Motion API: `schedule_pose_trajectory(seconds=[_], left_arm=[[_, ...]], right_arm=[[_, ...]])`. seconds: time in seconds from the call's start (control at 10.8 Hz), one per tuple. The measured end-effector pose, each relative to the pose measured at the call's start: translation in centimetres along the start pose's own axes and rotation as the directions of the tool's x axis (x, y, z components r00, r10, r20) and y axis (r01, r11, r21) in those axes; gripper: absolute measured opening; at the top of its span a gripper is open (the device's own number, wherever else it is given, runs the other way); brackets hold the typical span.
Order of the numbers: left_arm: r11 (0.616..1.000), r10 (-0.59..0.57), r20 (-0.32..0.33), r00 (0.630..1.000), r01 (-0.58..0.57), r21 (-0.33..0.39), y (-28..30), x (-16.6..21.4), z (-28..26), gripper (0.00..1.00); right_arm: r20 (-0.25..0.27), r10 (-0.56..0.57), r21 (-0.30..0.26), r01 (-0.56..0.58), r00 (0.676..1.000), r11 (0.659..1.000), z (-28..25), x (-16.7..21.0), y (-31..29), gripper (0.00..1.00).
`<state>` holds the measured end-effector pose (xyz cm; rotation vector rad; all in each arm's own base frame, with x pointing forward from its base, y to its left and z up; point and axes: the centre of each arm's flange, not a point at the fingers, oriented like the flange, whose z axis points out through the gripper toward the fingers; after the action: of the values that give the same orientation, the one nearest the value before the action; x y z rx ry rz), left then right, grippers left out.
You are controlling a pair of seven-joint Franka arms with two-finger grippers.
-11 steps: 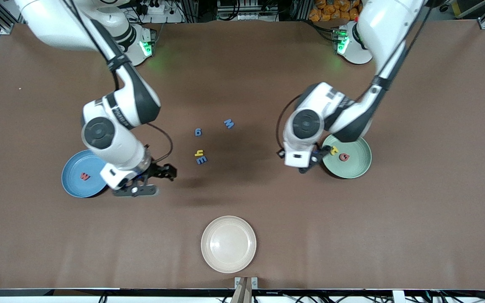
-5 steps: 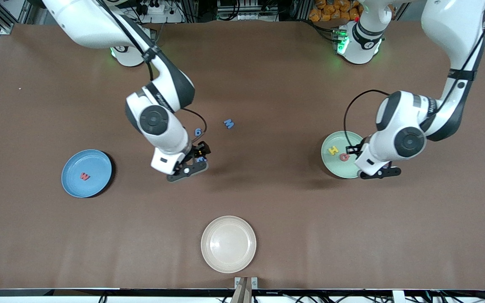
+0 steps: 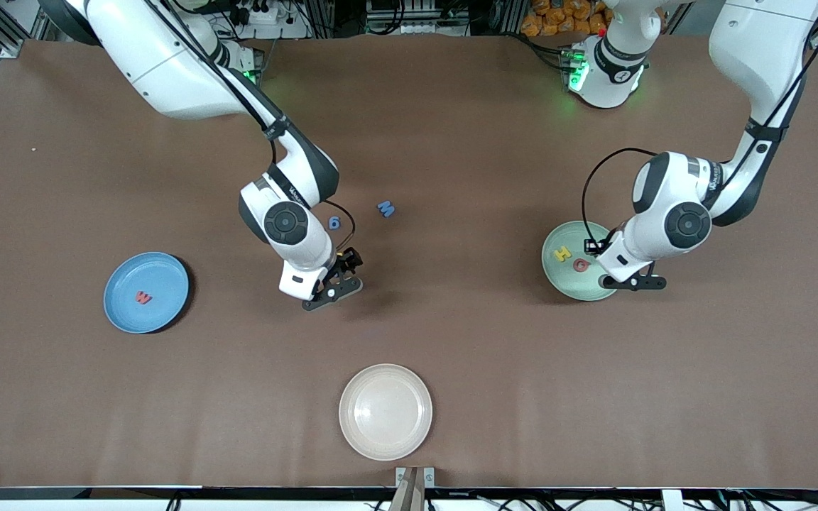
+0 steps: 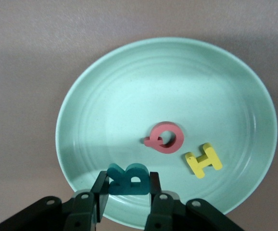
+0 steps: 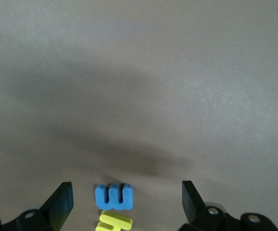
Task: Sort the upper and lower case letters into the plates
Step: 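Drop the R with the left gripper while the right gripper reaches the E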
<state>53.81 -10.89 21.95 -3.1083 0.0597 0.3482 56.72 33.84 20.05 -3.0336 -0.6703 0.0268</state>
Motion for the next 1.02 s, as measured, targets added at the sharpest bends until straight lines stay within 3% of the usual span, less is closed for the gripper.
schedule_pose_trajectory(seconds=[0.28, 0.74, 1.02], left_arm=[[1.0, 0.027, -0.001, 1.0, -0.027, 0.0, -0.2, 0.0, 0.0, 0.38], [1.0, 0.002, -0.009, 1.0, -0.002, -0.004, 0.7, -0.1, -0.2, 0.99], [0.994, -0.107, -0.026, 0.994, 0.107, -0.021, 7.0, -1.2, -1.2, 1.0]], right_arm=[[0.0, 0.009, 0.002, -0.009, 1.0, 1.0, 0.8, -0.4, -0.4, 1.0], [0.034, 0.04, -0.001, -0.04, 0.999, 0.999, 2.5, -1.6, -2.3, 1.0], [0.04, 0.017, -0.035, -0.016, 0.999, 0.999, 3.6, -2.4, -2.5, 1.0]])
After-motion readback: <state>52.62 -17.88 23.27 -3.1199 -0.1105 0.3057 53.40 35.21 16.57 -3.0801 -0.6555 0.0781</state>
